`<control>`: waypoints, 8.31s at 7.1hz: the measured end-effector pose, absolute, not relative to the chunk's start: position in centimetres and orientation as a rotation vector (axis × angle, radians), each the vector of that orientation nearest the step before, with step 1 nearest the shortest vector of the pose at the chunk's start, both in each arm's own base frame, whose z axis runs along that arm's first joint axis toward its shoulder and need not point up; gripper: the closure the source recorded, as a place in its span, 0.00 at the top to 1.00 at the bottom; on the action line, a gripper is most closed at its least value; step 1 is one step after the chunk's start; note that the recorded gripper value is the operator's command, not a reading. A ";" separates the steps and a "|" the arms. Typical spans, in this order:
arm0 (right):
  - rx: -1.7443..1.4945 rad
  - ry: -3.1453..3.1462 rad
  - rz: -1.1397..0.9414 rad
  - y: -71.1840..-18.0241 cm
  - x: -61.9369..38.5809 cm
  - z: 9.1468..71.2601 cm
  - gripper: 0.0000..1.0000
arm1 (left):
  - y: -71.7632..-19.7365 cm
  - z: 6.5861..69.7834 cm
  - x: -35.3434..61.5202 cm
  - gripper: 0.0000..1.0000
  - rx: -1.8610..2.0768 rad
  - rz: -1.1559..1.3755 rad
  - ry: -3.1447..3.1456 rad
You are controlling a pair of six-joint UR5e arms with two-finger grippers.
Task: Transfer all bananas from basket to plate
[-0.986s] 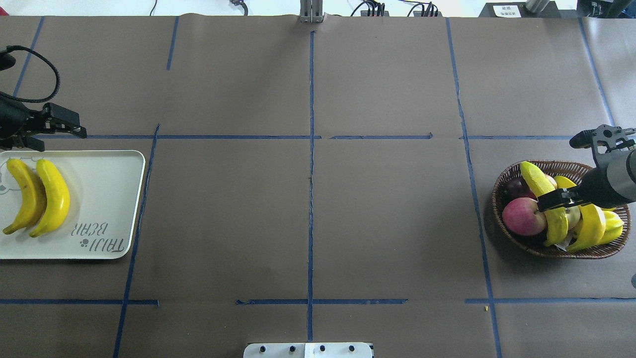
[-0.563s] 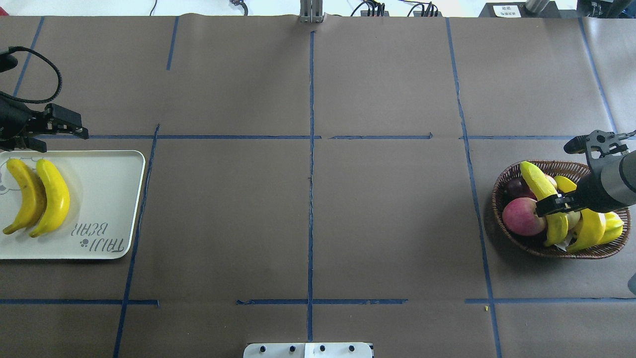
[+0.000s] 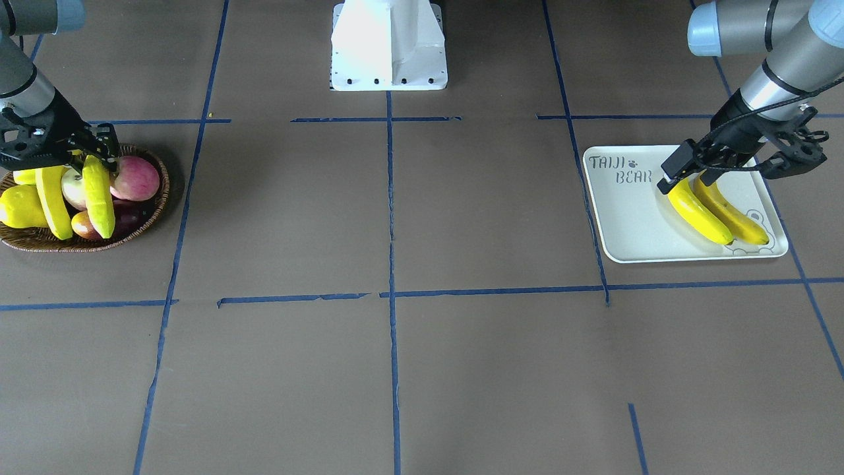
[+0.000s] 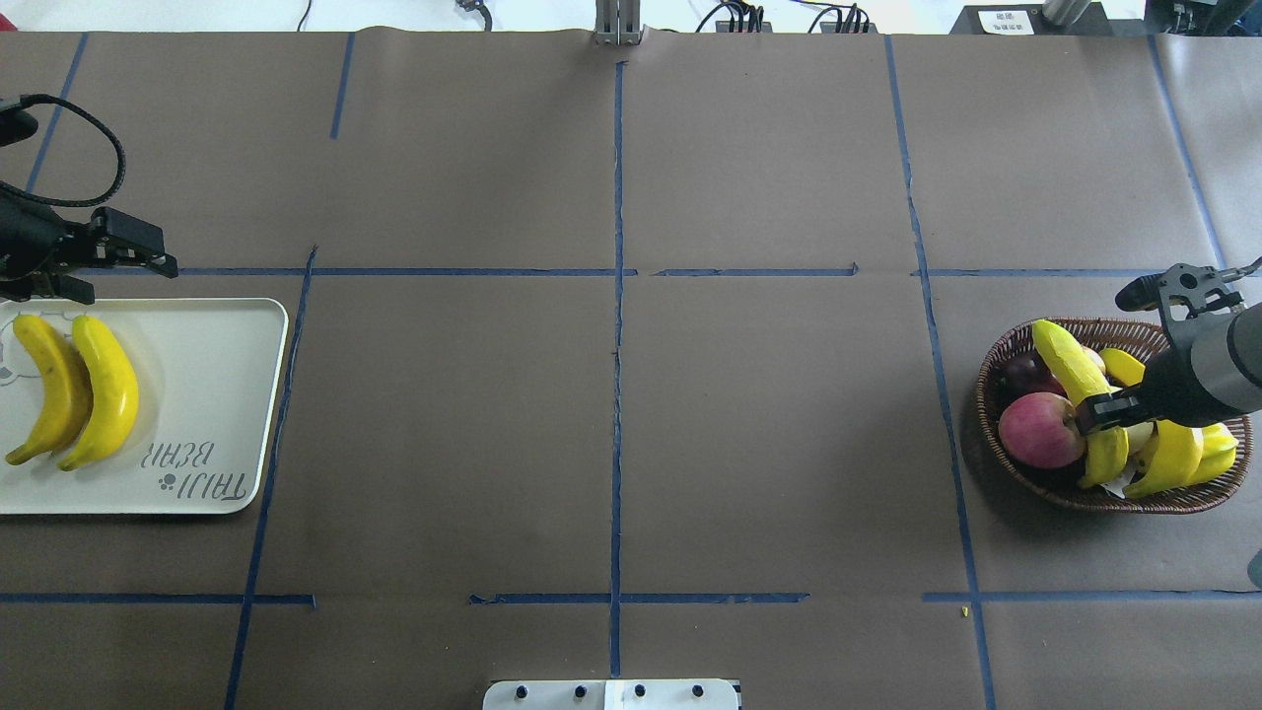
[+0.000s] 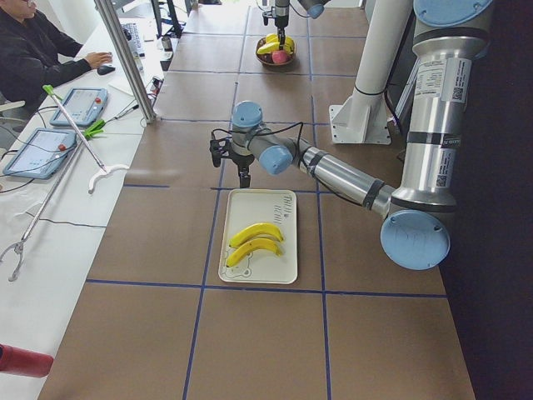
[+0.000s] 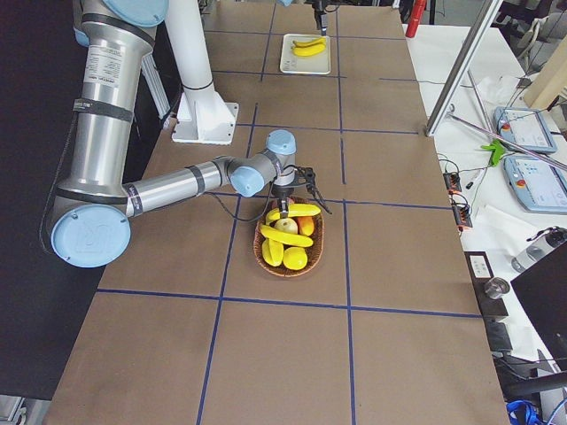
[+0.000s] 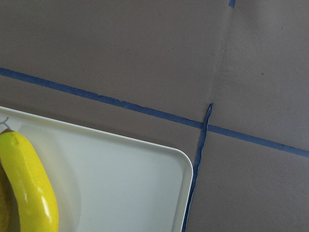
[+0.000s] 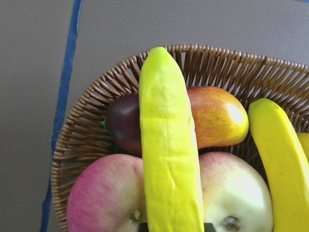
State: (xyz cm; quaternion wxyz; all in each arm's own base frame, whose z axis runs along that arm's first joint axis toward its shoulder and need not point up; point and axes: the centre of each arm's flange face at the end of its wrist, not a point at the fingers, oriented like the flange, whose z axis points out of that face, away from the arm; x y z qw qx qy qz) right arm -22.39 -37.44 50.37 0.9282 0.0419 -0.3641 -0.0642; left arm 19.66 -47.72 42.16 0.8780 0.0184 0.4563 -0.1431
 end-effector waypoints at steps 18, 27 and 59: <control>0.287 -1.431 0.222 -27.5 -44.2 14.7 0.01 | -41.8 16.7 38.8 0.98 -0.154 -0.407 1.641; 0.274 -1.440 0.197 -26.5 -44.5 14.3 0.79 | -39.0 14.1 45.9 0.00 -0.166 -0.313 1.654; -0.055 -1.132 0.373 -32.8 -11.9 56.7 1.00 | -45.5 40.6 25.1 1.00 0.077 -0.449 1.069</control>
